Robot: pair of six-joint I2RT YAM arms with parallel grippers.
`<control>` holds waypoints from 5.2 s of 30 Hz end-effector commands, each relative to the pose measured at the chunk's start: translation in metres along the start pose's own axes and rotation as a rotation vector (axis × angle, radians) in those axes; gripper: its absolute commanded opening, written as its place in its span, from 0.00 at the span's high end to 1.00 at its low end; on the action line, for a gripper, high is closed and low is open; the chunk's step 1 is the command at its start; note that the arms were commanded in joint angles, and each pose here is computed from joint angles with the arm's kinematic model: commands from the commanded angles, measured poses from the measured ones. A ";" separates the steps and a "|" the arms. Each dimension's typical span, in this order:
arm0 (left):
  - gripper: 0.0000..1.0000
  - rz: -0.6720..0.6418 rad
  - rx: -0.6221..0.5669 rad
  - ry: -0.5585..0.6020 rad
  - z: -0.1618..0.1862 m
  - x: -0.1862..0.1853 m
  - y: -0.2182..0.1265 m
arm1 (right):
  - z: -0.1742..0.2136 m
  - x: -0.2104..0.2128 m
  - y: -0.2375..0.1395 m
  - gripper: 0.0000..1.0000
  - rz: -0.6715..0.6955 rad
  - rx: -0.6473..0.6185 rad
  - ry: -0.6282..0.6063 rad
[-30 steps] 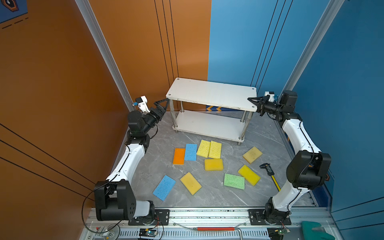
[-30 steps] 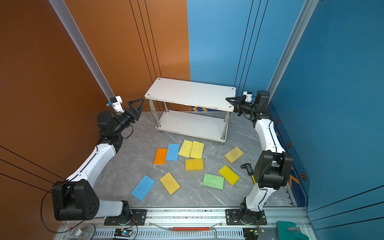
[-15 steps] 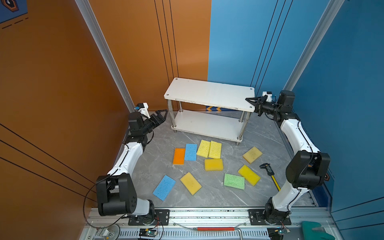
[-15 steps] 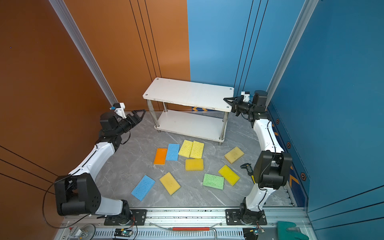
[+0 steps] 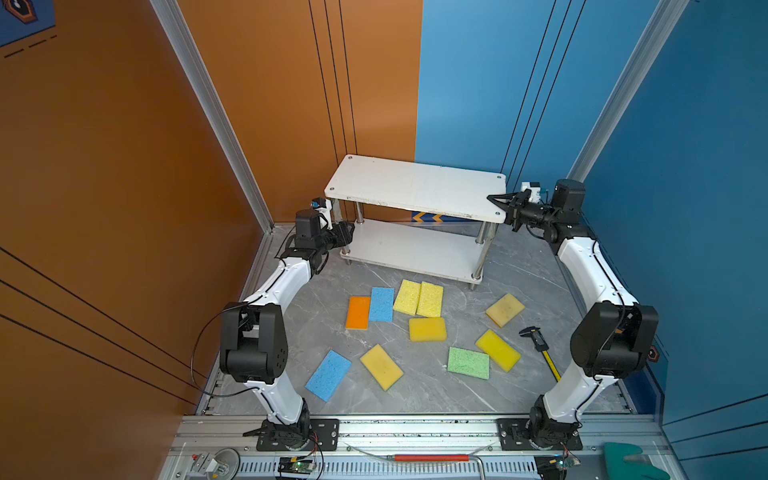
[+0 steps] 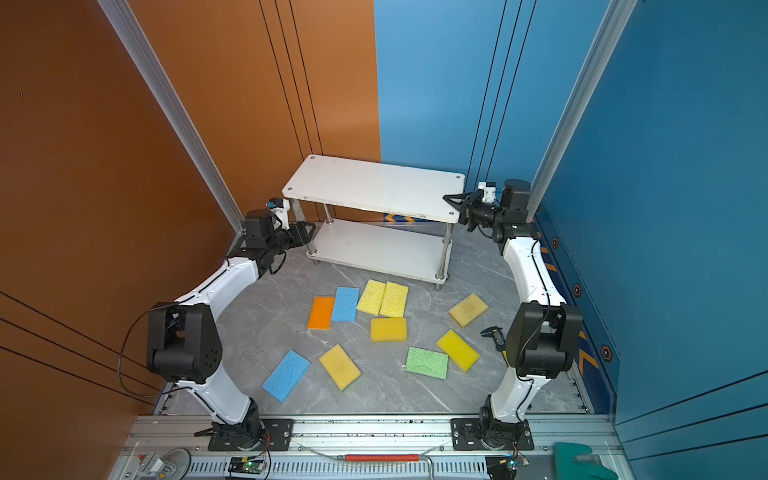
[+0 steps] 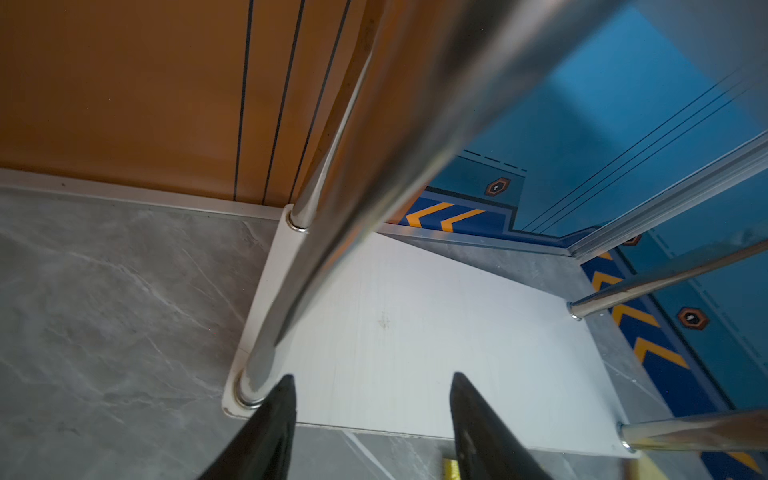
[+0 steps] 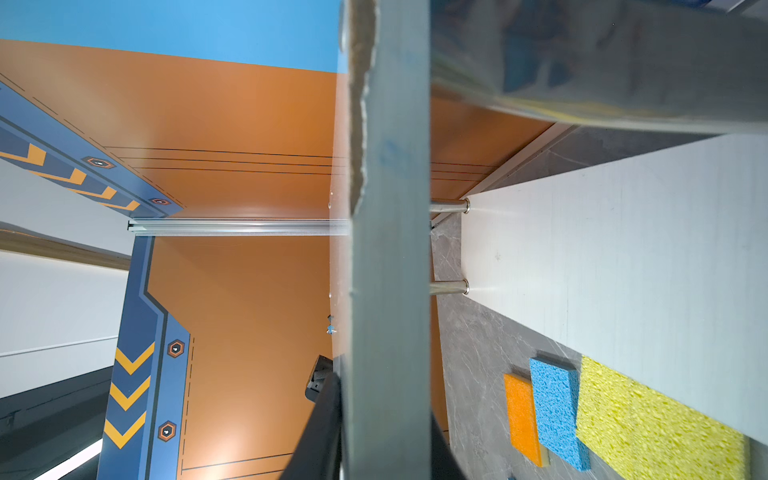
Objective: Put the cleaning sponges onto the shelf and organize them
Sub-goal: 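Grip the shelf top with both grippers and pull it nearer the robot, then release the shelf and lower both grippers toward the sponges, then grasp the yellow foam sponge with the right gripper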
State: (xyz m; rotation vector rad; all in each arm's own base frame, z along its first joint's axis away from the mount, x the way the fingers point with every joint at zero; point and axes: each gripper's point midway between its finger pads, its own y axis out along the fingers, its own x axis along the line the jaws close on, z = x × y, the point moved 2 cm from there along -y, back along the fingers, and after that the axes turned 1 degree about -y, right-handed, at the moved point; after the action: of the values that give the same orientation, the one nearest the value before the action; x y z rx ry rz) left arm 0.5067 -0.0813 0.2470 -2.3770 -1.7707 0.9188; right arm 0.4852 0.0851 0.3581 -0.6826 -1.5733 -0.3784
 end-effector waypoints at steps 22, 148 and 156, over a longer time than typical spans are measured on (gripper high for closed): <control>0.98 -0.115 -0.141 -0.052 0.011 0.009 -0.092 | 0.041 0.017 0.035 0.87 -0.019 0.091 -0.130; 0.02 0.226 0.439 -0.384 0.223 -0.078 -0.150 | 0.279 -0.263 0.001 0.53 0.820 0.504 -0.469; 0.02 0.221 0.432 -0.392 0.222 -0.074 -0.150 | 0.275 -0.282 0.006 0.60 0.845 0.508 -0.442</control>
State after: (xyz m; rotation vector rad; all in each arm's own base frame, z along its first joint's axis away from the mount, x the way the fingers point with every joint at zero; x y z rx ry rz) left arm 0.2603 -0.1624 0.1505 -2.2212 -1.2569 1.6869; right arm 0.2722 0.2056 0.0540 -0.9516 -1.5481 0.8163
